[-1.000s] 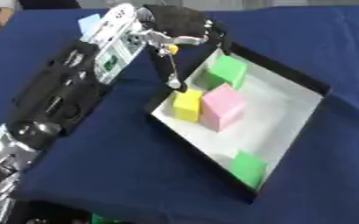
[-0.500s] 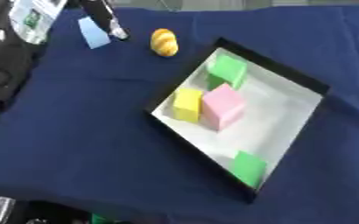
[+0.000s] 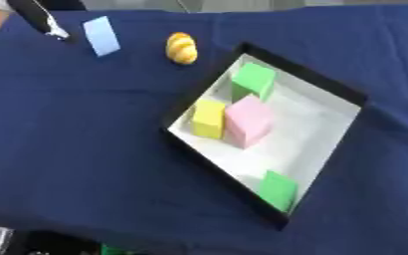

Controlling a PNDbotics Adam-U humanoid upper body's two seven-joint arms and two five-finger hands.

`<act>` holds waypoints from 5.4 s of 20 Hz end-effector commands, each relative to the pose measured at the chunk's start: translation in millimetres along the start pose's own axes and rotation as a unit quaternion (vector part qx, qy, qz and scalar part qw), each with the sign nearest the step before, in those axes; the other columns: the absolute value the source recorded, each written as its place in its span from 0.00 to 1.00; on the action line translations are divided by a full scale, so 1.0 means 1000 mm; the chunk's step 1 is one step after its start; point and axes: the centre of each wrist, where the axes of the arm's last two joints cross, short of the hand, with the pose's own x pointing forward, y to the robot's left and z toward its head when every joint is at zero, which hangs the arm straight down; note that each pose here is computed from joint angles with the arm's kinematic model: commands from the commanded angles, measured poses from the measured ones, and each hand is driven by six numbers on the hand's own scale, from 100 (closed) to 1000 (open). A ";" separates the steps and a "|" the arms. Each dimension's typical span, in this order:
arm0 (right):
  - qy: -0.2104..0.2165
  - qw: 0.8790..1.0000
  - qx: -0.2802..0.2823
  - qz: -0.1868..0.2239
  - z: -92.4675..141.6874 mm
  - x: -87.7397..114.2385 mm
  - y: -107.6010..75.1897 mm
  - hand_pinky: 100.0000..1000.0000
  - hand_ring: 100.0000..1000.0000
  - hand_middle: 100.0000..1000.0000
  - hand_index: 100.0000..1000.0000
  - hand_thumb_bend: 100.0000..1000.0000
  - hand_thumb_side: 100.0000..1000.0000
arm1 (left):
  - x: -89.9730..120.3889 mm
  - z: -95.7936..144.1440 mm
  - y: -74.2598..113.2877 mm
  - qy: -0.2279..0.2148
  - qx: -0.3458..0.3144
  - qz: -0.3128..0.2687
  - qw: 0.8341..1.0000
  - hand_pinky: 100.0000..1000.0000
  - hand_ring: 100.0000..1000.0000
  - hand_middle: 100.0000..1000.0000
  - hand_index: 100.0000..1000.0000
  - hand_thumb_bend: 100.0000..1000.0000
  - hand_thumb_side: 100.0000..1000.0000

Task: Pick up objects on the table and place them in the box.

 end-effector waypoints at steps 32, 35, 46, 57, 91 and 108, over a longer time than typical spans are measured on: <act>-0.009 0.999 0.028 -0.022 -0.004 0.013 0.018 0.77 0.74 0.68 0.78 0.04 0.42 | -0.053 0.036 0.033 0.070 0.034 0.076 0.994 0.94 0.94 0.84 0.88 0.54 0.31; -0.009 0.999 0.028 -0.022 -0.004 0.014 0.019 0.77 0.74 0.68 0.78 0.04 0.42 | -0.055 0.037 0.034 0.080 0.038 0.085 0.992 0.94 0.95 0.84 0.88 0.55 0.31; -0.004 0.999 0.031 -0.018 -0.003 0.013 0.020 0.77 0.74 0.68 0.78 0.03 0.45 | -0.069 0.050 0.042 0.131 0.080 0.076 0.985 0.96 0.97 0.86 0.89 0.61 0.23; -0.001 0.999 0.042 -0.020 -0.002 0.012 0.025 0.77 0.74 0.68 0.78 0.02 0.47 | -0.090 0.057 0.028 0.191 0.094 0.111 0.971 0.94 0.96 0.85 0.87 0.53 0.17; 0.007 0.999 0.046 -0.014 0.000 0.007 0.022 0.77 0.74 0.68 0.78 0.00 0.47 | -0.026 0.064 0.077 0.008 0.158 0.015 0.987 0.73 0.57 0.39 0.48 0.33 0.00; -0.022 0.999 0.041 -0.026 -0.010 0.022 0.022 0.78 0.74 0.68 0.78 0.00 0.45 | 0.224 0.121 0.072 -0.437 0.041 -0.224 0.870 0.72 0.62 0.44 0.52 0.42 0.00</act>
